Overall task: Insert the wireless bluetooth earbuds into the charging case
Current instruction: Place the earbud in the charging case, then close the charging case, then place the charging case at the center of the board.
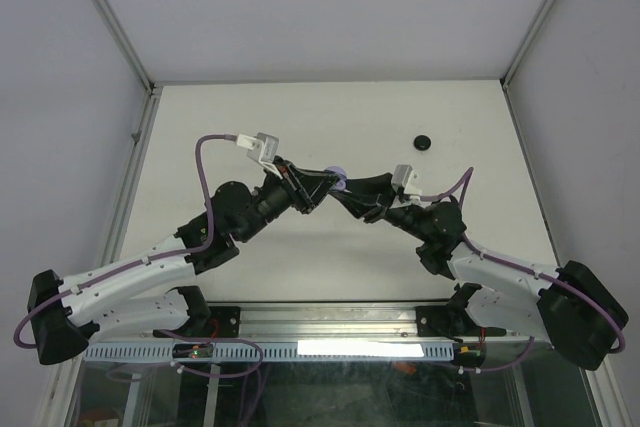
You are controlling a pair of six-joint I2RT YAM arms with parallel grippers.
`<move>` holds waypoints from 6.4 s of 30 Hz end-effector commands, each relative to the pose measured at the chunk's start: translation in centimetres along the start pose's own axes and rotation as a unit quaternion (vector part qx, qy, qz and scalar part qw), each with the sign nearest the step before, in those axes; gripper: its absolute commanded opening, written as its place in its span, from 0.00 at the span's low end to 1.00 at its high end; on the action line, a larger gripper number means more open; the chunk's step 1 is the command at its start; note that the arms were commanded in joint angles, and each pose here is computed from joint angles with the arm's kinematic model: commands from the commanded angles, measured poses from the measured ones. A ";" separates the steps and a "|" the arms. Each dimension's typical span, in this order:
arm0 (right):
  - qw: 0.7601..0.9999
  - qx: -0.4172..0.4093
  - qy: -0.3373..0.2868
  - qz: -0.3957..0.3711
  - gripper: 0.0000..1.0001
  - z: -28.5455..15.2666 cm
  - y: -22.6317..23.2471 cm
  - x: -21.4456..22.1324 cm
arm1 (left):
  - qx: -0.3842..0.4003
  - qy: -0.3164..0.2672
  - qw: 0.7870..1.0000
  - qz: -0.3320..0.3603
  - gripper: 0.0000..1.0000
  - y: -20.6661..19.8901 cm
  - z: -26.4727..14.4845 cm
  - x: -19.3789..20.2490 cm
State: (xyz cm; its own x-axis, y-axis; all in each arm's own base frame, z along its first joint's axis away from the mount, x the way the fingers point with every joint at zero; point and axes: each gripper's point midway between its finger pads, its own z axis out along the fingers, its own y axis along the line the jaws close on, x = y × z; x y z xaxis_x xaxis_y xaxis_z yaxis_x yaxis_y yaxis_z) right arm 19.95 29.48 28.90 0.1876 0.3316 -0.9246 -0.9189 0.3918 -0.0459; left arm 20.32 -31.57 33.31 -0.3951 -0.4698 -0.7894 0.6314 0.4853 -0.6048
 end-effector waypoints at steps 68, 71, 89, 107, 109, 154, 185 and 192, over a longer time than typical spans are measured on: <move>0.996 -0.087 -0.010 -0.002 0.00 1.5 2.7 -2.1 | 0.021 0.085 0.987 0.137 0.38 -0.4 0.3 1.1; 0.996 -0.090 -0.007 0.000 0.00 1.5 2.8 -2.0 | 0.023 0.083 0.987 0.138 0.39 -0.5 0.3 1.0; 0.998 -0.063 0.012 0.001 0.00 1.2 1.9 -1.2 | 0.030 0.052 0.988 0.144 0.51 -1.8 -0.8 -1.8; 0.998 -0.065 0.016 0.002 0.00 1.1 2.0 -1.2 | -0.004 0.071 0.990 0.121 0.62 0.3 -2.1 -4.5; 0.998 -0.065 0.007 0.002 0.00 1.0 2.1 -1.5 | 0.008 0.080 0.991 0.109 0.66 0.6 -2.1 -4.5; 0.965 0.081 0.195 0.157 0.00 -3.2 -2.4 6.4 | -0.041 0.126 0.983 0.124 0.81 6.1 -1.8 -5.2; 0.700 0.497 0.351 0.373 0.36 -18.8 -13.7 19.2 | -0.386 0.021 0.886 0.257 0.99 20.1 -8.7 -10.4; 0.704 0.482 0.375 0.362 0.52 -18.3 -13.2 17.1 | -0.386 0.017 0.888 0.251 0.99 20.4 -9.1 -10.7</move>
State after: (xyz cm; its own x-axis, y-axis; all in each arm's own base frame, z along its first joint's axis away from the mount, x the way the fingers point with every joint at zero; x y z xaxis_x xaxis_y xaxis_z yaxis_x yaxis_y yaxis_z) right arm 27.71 14.22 3.44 -0.8049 0.3574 -0.4737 0.0993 0.8681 0.4863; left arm 31.22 -9.77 26.29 -0.2932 -0.0038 -0.9560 0.0712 0.9971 -0.0258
